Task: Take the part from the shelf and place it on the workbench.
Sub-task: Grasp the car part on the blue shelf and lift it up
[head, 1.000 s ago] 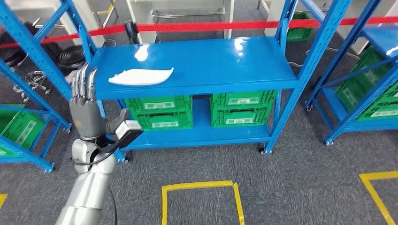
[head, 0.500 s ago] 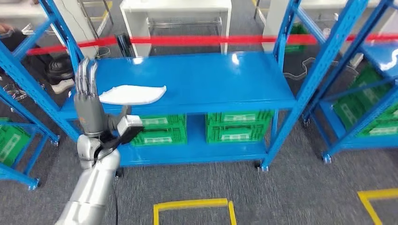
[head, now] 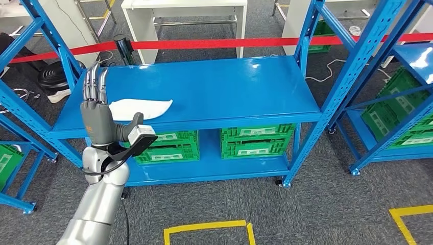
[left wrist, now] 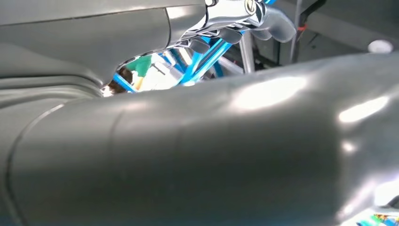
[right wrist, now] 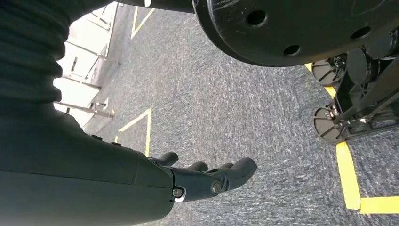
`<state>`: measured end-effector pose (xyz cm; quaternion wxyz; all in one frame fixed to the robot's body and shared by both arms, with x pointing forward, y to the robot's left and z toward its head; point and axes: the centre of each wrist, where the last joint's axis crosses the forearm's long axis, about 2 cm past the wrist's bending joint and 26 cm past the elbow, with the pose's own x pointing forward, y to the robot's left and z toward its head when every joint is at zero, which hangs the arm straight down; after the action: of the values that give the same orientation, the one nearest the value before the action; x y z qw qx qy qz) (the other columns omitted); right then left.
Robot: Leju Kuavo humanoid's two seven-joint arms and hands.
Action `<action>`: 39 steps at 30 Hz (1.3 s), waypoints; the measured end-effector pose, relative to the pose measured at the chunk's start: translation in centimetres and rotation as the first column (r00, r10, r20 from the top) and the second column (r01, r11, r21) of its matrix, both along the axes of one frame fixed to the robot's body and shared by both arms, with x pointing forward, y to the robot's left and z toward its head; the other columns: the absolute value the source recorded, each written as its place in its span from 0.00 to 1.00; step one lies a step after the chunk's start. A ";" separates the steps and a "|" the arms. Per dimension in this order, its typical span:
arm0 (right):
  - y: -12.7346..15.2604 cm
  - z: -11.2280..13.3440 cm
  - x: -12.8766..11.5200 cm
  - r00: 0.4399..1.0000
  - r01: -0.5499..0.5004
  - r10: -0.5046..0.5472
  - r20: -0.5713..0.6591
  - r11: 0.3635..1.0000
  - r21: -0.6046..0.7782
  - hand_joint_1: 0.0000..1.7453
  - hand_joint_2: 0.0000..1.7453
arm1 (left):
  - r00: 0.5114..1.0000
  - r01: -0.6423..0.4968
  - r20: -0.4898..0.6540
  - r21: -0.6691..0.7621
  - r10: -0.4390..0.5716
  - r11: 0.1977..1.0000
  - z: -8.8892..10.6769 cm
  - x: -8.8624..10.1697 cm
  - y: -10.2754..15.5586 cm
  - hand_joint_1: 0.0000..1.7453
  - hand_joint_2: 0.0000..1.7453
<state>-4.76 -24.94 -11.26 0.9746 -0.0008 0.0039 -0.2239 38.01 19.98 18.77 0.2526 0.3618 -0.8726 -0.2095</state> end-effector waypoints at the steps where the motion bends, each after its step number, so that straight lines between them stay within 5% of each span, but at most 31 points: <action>1: 0.0 0.0 0.0 1.000 -0.001 0.001 -0.001 1.000 0.000 0.00 0.00 | 1.000 0.001 -0.002 0.002 -0.001 1.000 0.0 0.0 0.0 0.00 0.00; 29: 0.1 0.0 0.3 1.000 -0.004 0.004 0.008 1.000 0.013 0.00 0.00 | 0.999 0.005 -0.039 0.067 -0.002 0.998 -0.5 0.6 -0.1 0.00 0.00; 39: -0.2 0.0 0.5 0.999 -0.013 0.012 0.036 1.000 0.006 0.00 0.00 | 0.999 0.018 -0.052 0.148 -0.010 0.989 1.1 2.8 -0.4 0.00 0.00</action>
<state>-4.26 -25.11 -11.30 0.9759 0.0061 -0.0130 -0.2178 40.77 19.61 19.86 0.2456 0.3679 -0.8504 -0.2849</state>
